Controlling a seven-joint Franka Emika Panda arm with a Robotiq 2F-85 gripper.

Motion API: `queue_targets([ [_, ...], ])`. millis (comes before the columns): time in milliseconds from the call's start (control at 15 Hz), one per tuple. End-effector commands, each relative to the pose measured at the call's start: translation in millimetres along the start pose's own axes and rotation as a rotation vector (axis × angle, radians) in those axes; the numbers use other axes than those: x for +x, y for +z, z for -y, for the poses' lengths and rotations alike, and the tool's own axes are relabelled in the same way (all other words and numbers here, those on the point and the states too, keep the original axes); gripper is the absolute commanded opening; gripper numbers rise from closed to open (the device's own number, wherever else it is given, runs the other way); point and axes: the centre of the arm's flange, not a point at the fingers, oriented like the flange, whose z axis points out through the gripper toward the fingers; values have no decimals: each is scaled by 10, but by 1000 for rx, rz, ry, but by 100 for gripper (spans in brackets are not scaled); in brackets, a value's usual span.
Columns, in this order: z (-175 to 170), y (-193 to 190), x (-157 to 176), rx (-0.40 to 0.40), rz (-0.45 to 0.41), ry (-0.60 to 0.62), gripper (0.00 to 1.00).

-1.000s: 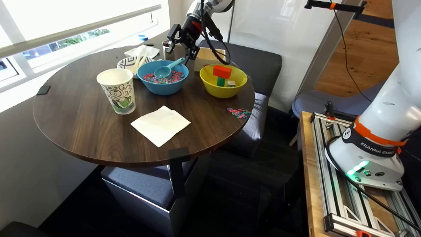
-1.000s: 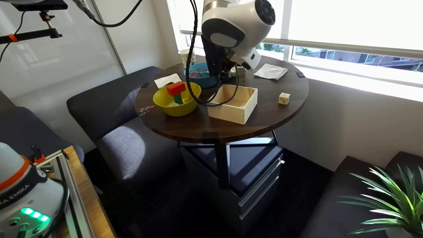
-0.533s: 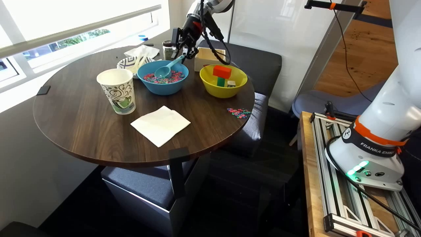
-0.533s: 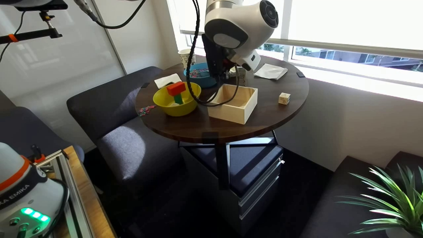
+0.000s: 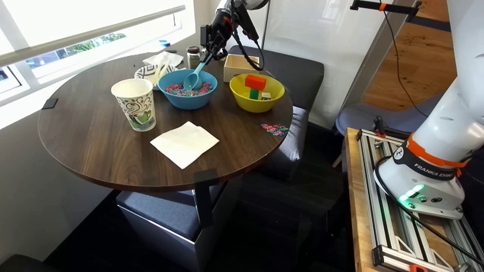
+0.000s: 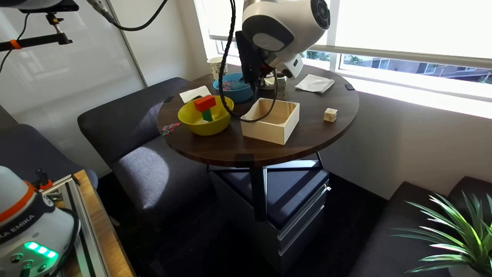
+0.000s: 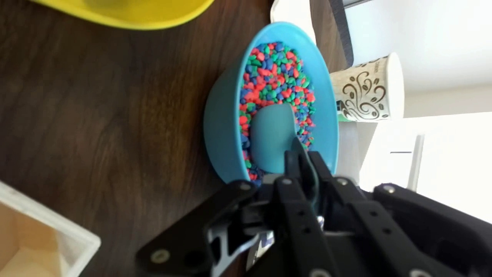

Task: Scoop some contents from the blue bowl into the box

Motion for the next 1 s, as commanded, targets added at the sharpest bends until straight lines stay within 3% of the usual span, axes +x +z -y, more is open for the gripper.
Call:
queue_targets([
  [0, 140, -114, -104, 40, 35, -40, 0],
  [333, 481, -239, -451, -23, 45, -190, 2],
  [667, 909, -239, -908, -214, 13, -399, 2],
  [933, 1108, 95, -1164, -372, -19, -557, 2],
])
